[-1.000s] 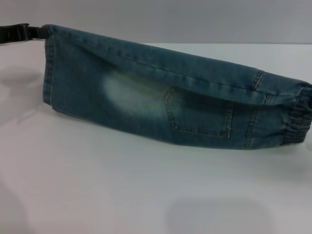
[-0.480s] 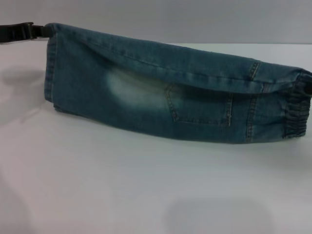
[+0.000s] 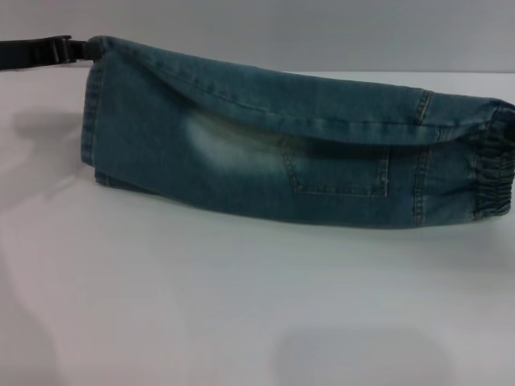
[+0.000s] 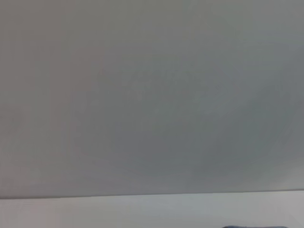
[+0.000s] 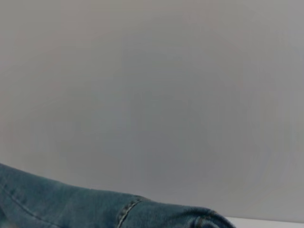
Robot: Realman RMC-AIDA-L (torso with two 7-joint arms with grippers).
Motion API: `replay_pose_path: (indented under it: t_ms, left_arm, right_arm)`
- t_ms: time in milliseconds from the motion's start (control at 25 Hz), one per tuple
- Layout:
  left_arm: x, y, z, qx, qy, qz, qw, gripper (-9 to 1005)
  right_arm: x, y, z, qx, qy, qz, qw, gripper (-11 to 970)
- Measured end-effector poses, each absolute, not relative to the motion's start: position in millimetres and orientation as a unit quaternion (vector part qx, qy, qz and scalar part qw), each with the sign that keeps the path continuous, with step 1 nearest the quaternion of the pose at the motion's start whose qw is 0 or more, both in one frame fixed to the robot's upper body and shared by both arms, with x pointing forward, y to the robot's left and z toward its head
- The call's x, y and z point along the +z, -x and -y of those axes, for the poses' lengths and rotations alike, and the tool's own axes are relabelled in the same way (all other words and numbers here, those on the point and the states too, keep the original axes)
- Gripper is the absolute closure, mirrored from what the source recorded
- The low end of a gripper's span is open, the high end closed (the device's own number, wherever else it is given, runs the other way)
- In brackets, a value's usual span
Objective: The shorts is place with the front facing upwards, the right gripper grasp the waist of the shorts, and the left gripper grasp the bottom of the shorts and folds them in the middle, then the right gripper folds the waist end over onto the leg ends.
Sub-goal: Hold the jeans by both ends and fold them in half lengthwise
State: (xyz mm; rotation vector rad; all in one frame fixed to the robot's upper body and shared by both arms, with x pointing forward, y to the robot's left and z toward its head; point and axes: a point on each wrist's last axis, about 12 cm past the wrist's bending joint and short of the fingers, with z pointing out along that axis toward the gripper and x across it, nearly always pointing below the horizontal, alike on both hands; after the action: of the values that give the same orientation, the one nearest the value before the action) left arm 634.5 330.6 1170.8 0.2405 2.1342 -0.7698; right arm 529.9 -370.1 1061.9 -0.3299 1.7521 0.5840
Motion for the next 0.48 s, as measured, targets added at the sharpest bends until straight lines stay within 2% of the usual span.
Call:
replay_pose_path:
  t_ms: [200,480]
  left_arm:
    - [1170.3,-638.9,-323.0,-0.300,-0.101,-0.851,0.420,963]
    - [1168.8,-642.7,-316.2,-0.294,-0.108,-0.853,0.418,963]
  right_arm:
    - [1057.4,-536.1,366.4,0.236,0.125,-0.762,0.590,956]
    - [1055.7,-547.8,364.9,0.221,0.094,-0.773,0.587,896]
